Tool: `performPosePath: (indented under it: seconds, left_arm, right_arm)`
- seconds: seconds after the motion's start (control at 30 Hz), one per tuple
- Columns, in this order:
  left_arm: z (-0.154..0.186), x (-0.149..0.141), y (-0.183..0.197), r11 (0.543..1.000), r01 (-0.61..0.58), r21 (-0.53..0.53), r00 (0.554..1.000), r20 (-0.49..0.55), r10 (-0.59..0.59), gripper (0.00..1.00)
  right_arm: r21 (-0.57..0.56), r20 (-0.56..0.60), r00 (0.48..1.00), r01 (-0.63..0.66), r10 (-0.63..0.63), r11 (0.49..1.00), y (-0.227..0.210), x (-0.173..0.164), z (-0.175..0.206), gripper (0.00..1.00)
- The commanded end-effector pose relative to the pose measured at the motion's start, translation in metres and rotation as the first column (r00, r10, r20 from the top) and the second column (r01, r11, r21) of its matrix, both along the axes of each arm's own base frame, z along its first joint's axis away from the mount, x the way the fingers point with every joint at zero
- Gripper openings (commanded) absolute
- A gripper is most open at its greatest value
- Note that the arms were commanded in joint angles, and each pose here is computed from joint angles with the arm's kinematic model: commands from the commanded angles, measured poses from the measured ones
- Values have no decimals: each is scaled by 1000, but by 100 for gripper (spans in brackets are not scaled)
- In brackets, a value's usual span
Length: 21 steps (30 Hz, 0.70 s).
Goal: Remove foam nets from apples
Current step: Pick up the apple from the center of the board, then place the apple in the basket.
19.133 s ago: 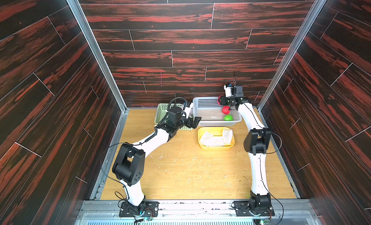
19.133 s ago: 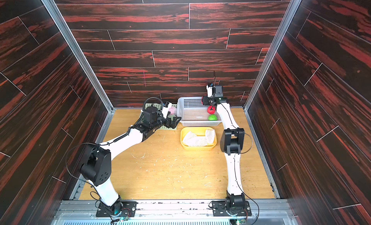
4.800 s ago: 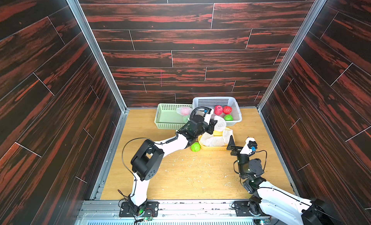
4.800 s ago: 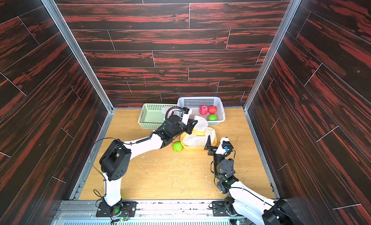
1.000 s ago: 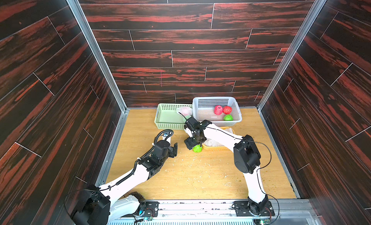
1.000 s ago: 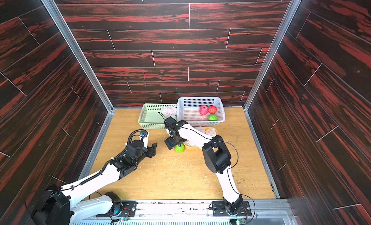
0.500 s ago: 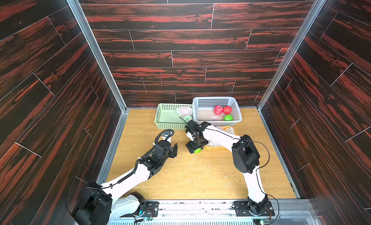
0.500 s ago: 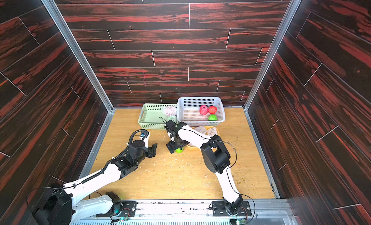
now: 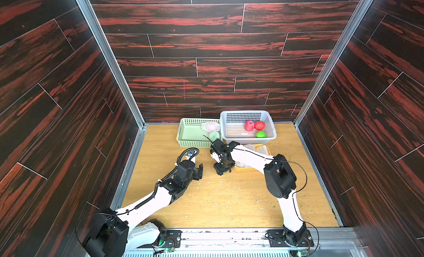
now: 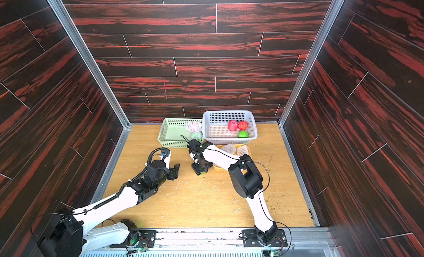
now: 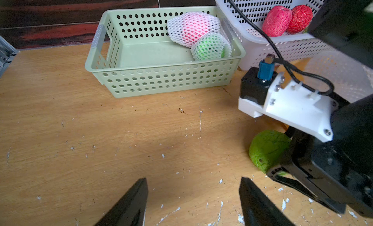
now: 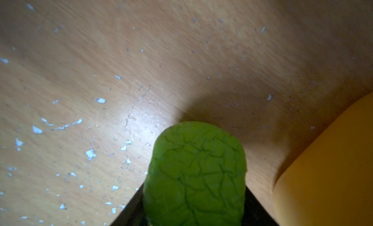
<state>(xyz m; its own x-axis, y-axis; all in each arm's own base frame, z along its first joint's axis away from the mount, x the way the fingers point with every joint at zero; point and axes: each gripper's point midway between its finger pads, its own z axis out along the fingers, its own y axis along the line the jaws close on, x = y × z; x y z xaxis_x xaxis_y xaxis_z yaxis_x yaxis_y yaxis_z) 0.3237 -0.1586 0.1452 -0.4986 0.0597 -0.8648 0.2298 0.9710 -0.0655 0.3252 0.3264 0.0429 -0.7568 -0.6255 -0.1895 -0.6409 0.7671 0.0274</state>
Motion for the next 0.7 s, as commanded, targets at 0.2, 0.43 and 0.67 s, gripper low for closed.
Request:
performPosePath:
  seconds: [0.2, 0.43, 0.67]
  left_arm:
    - [77, 13, -51, 954, 240, -178, 947, 258, -190, 100]
    - [130, 43, -97, 900, 397, -178, 875, 369, -313, 100]
    - [140, 80, -127, 884, 420, -207, 878, 339, -338, 100]
  right_arm:
    - [354, 141, 988, 1, -54, 935, 24, 53, 108, 46]
    - [497, 250, 922, 139, -294, 857, -36, 153, 177, 45]
    - [450, 259, 825, 358, -503, 818, -130, 255, 157, 44]
